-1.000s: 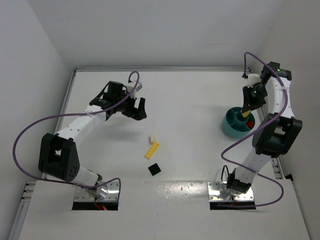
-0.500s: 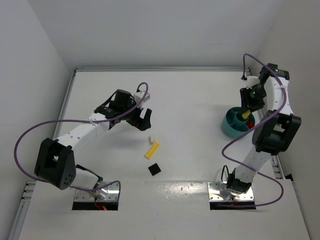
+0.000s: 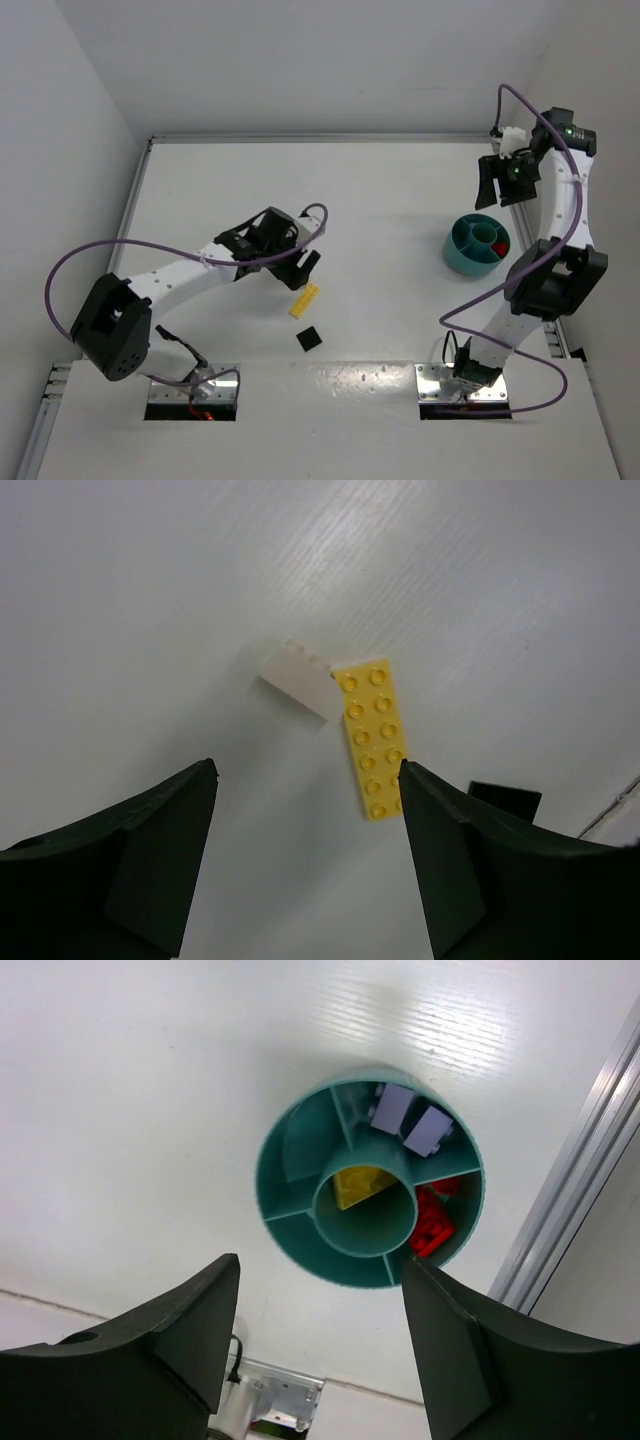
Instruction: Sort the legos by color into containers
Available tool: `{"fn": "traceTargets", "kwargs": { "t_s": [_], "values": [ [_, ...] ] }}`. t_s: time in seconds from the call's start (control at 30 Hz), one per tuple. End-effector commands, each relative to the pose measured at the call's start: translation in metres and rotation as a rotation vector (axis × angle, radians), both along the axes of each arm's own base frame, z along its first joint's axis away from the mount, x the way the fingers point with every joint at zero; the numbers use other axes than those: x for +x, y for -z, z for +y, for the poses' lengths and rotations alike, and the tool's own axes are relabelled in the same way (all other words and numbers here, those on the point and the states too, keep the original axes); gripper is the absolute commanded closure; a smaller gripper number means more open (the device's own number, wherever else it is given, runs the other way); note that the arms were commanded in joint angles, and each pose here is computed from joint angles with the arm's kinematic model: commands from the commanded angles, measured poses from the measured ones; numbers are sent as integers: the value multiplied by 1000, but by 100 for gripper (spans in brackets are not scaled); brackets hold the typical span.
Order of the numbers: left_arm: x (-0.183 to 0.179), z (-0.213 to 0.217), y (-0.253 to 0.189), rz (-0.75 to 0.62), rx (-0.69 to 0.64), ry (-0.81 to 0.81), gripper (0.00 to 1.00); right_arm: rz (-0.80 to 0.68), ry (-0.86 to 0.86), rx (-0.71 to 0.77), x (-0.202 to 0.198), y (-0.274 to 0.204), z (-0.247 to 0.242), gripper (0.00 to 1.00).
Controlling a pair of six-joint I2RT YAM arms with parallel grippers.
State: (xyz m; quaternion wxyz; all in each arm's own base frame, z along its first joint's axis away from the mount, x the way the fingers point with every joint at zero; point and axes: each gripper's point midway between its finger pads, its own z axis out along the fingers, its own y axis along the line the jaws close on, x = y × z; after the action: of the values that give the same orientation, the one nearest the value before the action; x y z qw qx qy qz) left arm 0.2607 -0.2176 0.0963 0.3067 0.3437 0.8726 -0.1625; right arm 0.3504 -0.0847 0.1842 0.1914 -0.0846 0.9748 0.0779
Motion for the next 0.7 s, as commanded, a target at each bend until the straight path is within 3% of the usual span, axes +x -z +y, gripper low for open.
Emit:
{"fn": "traceTargets", "kwargs": {
  "t_s": [0.0,0.23,0.47,0.67],
  "values": [
    [-8,-10,15,19,57,13,22,-85,-32,44,-8,-32,18,34],
    [-29,-13,33,35,121,-28,46,-68,-29,41,-28,-31,23,34],
    [-34,-10,50,87,146,-141,47,-76,-29,38,-34,-34,26,34],
    [-50,-14,65,118,146,-156,33,-76,-29,38,-34,-34,26,34]
  ]
}}
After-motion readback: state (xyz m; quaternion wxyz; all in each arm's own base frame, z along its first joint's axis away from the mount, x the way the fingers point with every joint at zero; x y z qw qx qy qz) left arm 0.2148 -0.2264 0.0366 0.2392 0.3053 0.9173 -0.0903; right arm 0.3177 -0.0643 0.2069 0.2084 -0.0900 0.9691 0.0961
